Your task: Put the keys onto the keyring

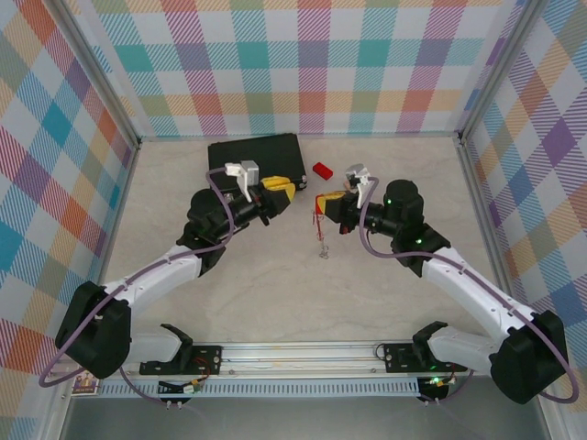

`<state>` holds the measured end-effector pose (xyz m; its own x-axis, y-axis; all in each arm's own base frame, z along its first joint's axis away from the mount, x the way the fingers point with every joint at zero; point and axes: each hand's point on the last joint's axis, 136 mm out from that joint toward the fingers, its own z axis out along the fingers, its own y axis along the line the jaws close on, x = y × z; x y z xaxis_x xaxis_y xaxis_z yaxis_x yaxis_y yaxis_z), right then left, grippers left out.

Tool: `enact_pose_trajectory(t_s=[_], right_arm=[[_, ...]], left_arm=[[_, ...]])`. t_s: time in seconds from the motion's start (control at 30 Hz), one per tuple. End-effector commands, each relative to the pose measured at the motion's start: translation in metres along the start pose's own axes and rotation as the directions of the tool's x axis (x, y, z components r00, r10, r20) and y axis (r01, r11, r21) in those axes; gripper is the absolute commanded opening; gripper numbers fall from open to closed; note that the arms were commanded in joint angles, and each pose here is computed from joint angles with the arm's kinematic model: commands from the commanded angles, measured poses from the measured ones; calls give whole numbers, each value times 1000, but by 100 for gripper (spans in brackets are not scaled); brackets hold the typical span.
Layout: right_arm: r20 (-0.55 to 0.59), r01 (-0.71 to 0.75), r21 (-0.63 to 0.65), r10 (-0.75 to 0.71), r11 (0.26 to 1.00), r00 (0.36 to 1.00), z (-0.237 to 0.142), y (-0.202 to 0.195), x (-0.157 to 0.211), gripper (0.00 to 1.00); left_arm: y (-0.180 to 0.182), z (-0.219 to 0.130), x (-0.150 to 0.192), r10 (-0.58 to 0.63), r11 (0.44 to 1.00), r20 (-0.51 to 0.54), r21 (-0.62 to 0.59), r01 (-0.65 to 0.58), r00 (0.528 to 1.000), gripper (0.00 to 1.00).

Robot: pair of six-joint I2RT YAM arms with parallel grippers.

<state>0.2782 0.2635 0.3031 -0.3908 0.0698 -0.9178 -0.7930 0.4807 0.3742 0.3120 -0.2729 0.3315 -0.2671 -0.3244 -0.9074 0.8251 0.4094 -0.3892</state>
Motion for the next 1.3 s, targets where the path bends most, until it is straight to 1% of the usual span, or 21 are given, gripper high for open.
enact_pose_trajectory(t_s=[0.0, 0.07, 0.63, 1.27], right_arm=[[69, 65, -130, -57, 989, 996, -1, 23, -20, 0], [70, 69, -149, -59, 986, 996, 0, 26, -21, 0], [59, 0, -172, 10, 985, 998, 4, 21, -29, 0], [49, -24, -150, 32, 988, 998, 7, 16, -29, 0]], left_arm=[[-20, -5, -12, -15, 993, 41, 117, 10, 999, 33], [-21, -5, -10, -12, 992, 34, 124, 7, 999, 33], [-26, -8, -4, 5, 987, 16, 162, -8, 1000, 33], [-30, -4, -1, -21, 977, 2, 213, 20, 1000, 33]])
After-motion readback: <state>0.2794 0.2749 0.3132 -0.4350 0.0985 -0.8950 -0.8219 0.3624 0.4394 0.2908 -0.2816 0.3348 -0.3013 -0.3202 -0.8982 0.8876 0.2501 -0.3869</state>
